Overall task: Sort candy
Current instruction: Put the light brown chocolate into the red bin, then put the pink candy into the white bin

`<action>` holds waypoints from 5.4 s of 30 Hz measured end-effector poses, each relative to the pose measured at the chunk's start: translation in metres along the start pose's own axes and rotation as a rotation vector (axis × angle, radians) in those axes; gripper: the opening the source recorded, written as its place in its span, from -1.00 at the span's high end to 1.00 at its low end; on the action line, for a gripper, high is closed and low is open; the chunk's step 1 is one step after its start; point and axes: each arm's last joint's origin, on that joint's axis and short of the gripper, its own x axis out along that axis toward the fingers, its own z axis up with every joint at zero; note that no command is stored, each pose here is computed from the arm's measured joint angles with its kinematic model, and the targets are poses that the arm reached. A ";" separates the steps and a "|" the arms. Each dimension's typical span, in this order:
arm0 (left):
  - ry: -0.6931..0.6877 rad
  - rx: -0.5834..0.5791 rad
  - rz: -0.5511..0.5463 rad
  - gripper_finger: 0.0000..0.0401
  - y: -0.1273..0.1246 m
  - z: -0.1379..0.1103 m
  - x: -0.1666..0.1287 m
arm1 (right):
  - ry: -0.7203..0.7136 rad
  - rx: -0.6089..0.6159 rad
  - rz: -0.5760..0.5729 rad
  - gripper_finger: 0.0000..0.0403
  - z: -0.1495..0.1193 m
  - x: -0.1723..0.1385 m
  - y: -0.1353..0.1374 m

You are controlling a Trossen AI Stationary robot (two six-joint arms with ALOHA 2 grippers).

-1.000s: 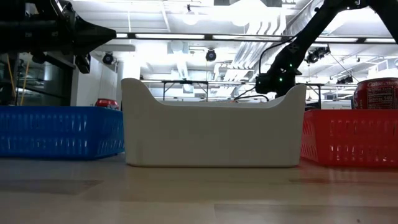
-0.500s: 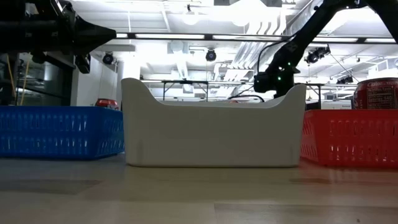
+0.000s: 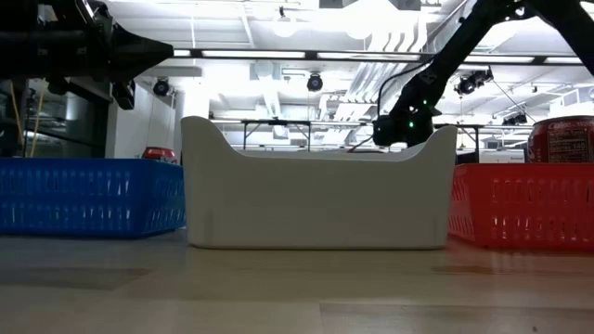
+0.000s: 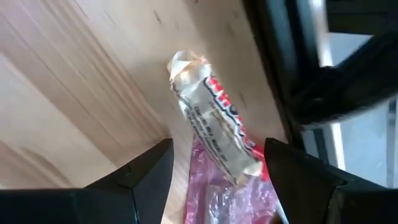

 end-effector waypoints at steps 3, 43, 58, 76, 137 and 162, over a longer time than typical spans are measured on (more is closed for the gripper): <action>0.000 0.000 0.000 1.00 0.000 0.000 0.000 | 0.031 -0.014 -0.039 -0.21 0.003 0.005 0.004; 0.001 0.000 0.000 1.00 0.000 0.000 0.000 | -0.504 0.093 0.392 0.99 -0.035 -0.264 0.205; 0.001 0.000 0.000 1.00 0.000 0.000 0.000 | -0.443 0.045 0.313 0.99 -0.147 -0.288 0.318; 0.001 0.000 0.000 1.00 0.000 0.000 0.000 | -0.476 0.084 0.361 1.00 -0.243 -0.296 0.357; 0.001 0.000 0.000 1.00 0.000 0.000 0.000 | -0.165 0.464 0.516 1.00 -0.152 -0.196 0.337; 0.001 0.000 0.000 1.00 0.000 0.000 0.000 | 0.023 0.434 0.656 -0.02 -0.167 -0.212 0.327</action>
